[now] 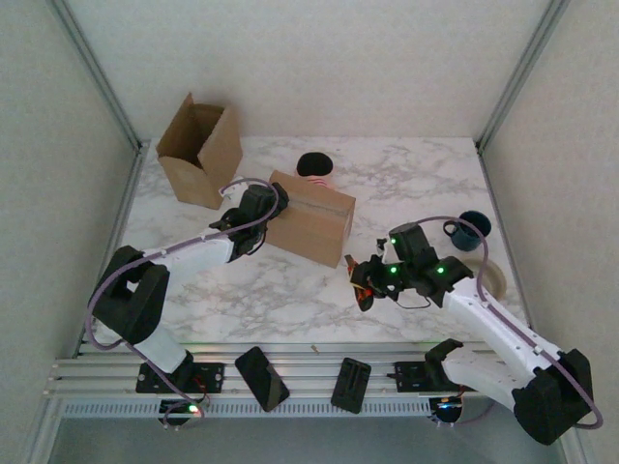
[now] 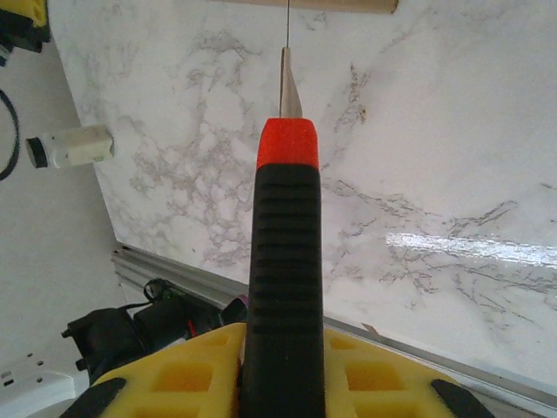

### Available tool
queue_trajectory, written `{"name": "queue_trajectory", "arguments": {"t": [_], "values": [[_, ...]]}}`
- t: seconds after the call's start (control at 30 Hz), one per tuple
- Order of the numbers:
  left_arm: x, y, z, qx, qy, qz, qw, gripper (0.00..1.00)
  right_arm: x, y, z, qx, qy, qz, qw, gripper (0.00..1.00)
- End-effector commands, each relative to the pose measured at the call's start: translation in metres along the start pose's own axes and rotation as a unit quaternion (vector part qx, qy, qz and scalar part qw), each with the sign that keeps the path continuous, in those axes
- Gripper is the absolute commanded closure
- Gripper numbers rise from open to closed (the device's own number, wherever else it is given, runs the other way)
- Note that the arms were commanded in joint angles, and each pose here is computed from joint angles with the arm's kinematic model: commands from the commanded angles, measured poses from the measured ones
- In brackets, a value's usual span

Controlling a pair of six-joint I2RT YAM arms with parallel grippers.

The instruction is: Unpack the express box

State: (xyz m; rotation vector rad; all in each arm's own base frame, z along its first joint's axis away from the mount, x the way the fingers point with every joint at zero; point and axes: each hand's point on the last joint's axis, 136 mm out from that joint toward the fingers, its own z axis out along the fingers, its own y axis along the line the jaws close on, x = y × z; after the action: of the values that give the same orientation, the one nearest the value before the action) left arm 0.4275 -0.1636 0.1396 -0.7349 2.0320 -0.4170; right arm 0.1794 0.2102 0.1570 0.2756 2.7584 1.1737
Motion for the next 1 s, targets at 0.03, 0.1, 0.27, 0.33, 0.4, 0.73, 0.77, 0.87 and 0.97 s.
{"name": "queue_trajectory", "arguments": {"t": [0.03, 0.1, 0.27, 0.33, 0.4, 0.73, 0.77, 0.87, 0.97], "values": [[0.063, 0.089, 0.008, -0.142, 0.095, 0.095, 0.981, 0.0, -0.022, 0.028, -0.031, -0.032, -0.045, -0.04, 0.998, 1.0], [0.063, 0.089, 0.008, -0.142, 0.095, 0.096, 0.981, 0.0, -0.032, 0.039, -0.038, -0.051, -0.056, -0.056, 0.996, 1.0], [0.062, 0.089, 0.007, -0.141, 0.094, 0.097, 0.981, 0.0, -0.056, 0.053, -0.046, -0.07, -0.074, -0.09, 0.991, 1.0], [0.062, 0.089, 0.007, -0.142, 0.094, 0.096, 0.981, 0.0, -0.064, 0.057, -0.044, -0.078, -0.074, -0.095, 0.99, 1.0], [0.062, 0.089, 0.007, -0.142, 0.095, 0.096, 0.981, 0.0, -0.069, 0.06, -0.041, -0.084, -0.07, -0.096, 0.989, 1.0], [0.062, 0.089, 0.007, -0.141, 0.096, 0.096, 0.981, 0.0, -0.07, 0.057, -0.031, -0.093, -0.058, -0.081, 0.991, 1.0], [0.062, 0.089, 0.007, -0.141, 0.096, 0.096, 0.981, 0.0, -0.07, 0.055, -0.03, -0.092, -0.059, -0.079, 0.991, 1.0], [0.063, 0.09, 0.007, -0.142, 0.097, 0.097, 0.98, 0.0, -0.07, 0.05, -0.029, -0.085, -0.061, -0.074, 0.992, 1.0], [0.062, 0.09, 0.007, -0.142, 0.095, 0.097, 0.98, 0.0, -0.07, 0.046, -0.027, -0.075, -0.061, -0.069, 0.993, 1.0]]}}
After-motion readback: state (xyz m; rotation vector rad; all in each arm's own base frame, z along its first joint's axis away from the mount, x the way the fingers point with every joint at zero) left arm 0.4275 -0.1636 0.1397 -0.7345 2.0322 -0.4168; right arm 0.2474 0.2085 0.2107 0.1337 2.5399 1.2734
